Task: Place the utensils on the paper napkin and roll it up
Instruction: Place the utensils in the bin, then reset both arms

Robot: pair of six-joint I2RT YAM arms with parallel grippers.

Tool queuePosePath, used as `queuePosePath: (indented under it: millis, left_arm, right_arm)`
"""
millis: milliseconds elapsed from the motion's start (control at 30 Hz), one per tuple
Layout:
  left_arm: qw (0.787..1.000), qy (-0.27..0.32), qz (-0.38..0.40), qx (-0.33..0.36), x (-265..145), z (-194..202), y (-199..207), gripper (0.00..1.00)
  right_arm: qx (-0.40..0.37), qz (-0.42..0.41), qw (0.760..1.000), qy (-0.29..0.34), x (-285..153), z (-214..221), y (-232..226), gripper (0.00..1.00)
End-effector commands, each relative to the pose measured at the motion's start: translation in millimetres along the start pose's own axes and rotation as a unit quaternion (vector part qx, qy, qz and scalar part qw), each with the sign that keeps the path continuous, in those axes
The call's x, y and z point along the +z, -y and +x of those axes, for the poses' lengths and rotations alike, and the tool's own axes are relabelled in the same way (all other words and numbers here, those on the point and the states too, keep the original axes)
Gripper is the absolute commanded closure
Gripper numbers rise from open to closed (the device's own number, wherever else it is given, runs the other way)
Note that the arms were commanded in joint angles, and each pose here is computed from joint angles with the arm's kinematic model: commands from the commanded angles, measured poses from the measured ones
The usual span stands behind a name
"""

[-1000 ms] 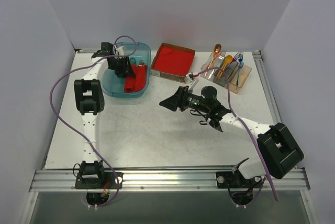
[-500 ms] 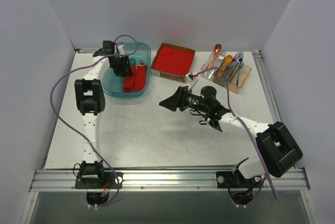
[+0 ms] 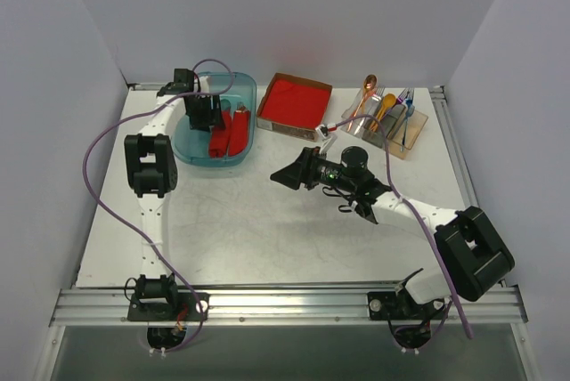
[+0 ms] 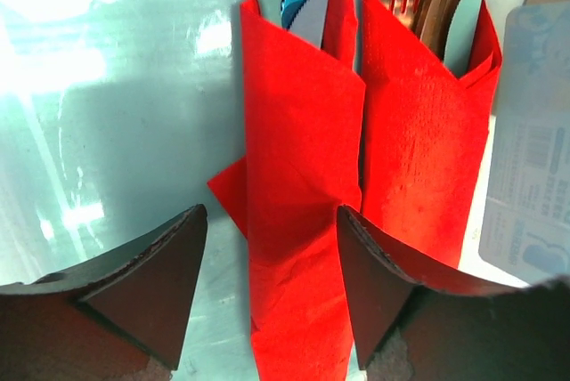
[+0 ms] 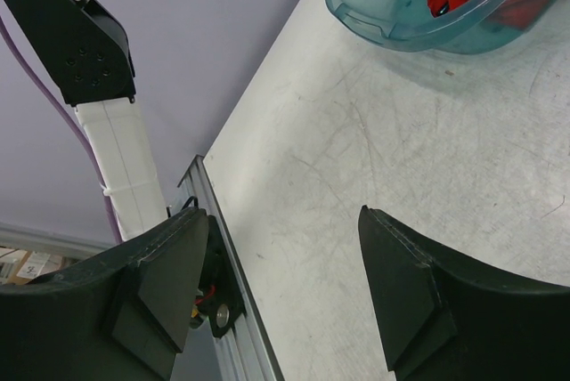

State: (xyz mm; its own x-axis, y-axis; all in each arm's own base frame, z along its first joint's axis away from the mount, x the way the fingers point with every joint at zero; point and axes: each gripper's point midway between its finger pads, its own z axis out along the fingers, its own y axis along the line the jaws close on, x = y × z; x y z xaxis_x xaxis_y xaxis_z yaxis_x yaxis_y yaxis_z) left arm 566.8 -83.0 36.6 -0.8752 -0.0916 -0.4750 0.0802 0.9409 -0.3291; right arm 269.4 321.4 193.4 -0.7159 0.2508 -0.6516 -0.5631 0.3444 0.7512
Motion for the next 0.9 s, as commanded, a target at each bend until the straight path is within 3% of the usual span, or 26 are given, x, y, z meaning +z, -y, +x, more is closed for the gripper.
queuePosePath:
  millis: [0, 33, 167, 200, 300, 467, 567, 600, 700, 733, 800, 867]
  left_arm:
    - [1.000, 0.019, -0.003, 0.011, -21, -9, 2, 0.29]
    - [1.000, 0.023, 0.000, 0.013, -31, -8, 7, 0.28]
    - [0.994, 0.104, 0.012, 0.030, -67, -30, 21, 0.14]
    - [0.990, 0.135, 0.013, 0.034, -91, -40, 29, 0.12]
    - [0.985, 0.167, 0.018, 0.037, -112, -40, 33, 0.03]
    - [0.964, 0.264, 0.017, 0.027, -187, -39, 53, 0.06]
    - [0.954, 0.298, 0.016, -0.003, -221, -11, 62, 0.06]
    - [0.961, 0.277, 0.005, -0.027, -208, 22, 52, 0.06]
    - [0.934, 0.357, 0.019, -0.022, -264, 46, 76, 0.06]
    - [0.940, 0.340, 0.015, -0.034, -248, 77, 67, 0.06]
    - [0.927, 0.368, 0.051, -0.046, -269, 94, 81, 0.06]
    - [0.926, 0.367, 0.064, -0.055, -261, 118, 80, 0.06]
  right_arm:
    - [-0.020, -0.027, 0.999, 0.006, 2, -3, -11, 0.30]
    - [-0.021, -0.021, 1.000, 0.005, 1, -2, -10, 0.28]
    - [-0.043, 0.006, 0.999, 0.020, -5, -8, -5, 0.01]
    - [-0.050, 0.004, 0.998, 0.026, -8, -12, -10, 0.00]
    - [-0.064, 0.017, 0.997, 0.036, -12, -17, -9, 0.00]
    - [-0.087, 0.046, 0.993, 0.058, -20, -28, -6, 0.00]
    - [-0.094, 0.096, 0.987, 0.083, -29, -40, 4, 0.00]
    - [-0.103, 0.109, 0.984, 0.097, -34, -47, 5, 0.00]
    - [-0.119, 0.155, 0.972, 0.130, -52, -60, 11, 0.00]
    - [-0.123, 0.170, 0.968, 0.135, -58, -61, 15, 0.00]
    - [-0.146, 0.197, 0.956, 0.163, -74, -73, 16, 0.00]
    - [-0.155, 0.218, 0.949, 0.169, -86, -73, 20, 0.00]
